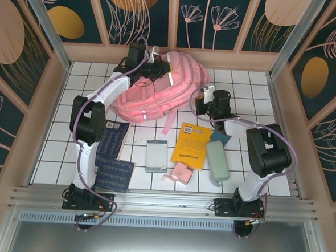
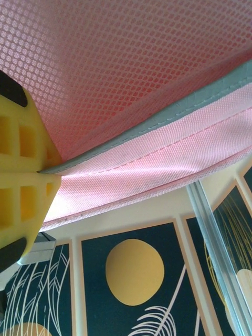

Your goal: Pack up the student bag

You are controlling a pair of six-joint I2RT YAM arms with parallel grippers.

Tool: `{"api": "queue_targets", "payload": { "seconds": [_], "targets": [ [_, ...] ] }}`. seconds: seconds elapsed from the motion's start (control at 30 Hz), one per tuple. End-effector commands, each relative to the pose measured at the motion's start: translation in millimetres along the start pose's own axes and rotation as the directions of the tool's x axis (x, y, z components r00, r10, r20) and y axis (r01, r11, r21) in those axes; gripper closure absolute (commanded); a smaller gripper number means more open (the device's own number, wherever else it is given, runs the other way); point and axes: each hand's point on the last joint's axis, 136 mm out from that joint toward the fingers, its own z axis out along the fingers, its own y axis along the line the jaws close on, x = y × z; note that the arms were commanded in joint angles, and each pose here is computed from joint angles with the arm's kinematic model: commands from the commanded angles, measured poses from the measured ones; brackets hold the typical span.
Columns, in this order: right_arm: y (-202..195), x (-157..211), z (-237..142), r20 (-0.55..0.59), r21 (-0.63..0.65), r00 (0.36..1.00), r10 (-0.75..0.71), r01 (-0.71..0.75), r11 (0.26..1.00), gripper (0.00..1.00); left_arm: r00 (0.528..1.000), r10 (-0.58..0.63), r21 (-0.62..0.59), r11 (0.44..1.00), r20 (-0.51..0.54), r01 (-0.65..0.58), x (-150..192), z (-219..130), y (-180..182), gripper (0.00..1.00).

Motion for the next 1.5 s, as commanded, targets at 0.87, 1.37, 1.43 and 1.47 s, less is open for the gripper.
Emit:
{"api": "queue_targets", "payload": {
  "seconds": [0.87,1.37,1.43,1.47],
  "targets": [
    [188.6,7.0,-23.1,-0.133,-0.246,0.947,0.291,-0.316,0.916,1.0,0.969,0.02,-0.236,0.971,0.246,0.04,-2.3,-95.7,-36.1,0.47],
    [247.1,7.7,16.8,-0.198,-0.317,0.911,0.362,-0.409,0.856,1.0,0.834,-0.478,-0.304,0.78,0.275,0.547,121.1,-150.9,80.7,0.67],
    [251.1,11.1,18.1,-0.208,-0.321,0.91,0.359,-0.41,0.854,1.0,0.829,-0.496,-0.289,0.779,0.256,0.556,122.6,-142.6,84.8,0.66],
    [252.4,13.8,18.8,-0.214,-0.32,0.909,0.358,-0.411,0.854,1.0,0.83,-0.494,-0.295,0.778,0.257,0.555,121.8,-140.9,87.4,0.65]
  ]
}}
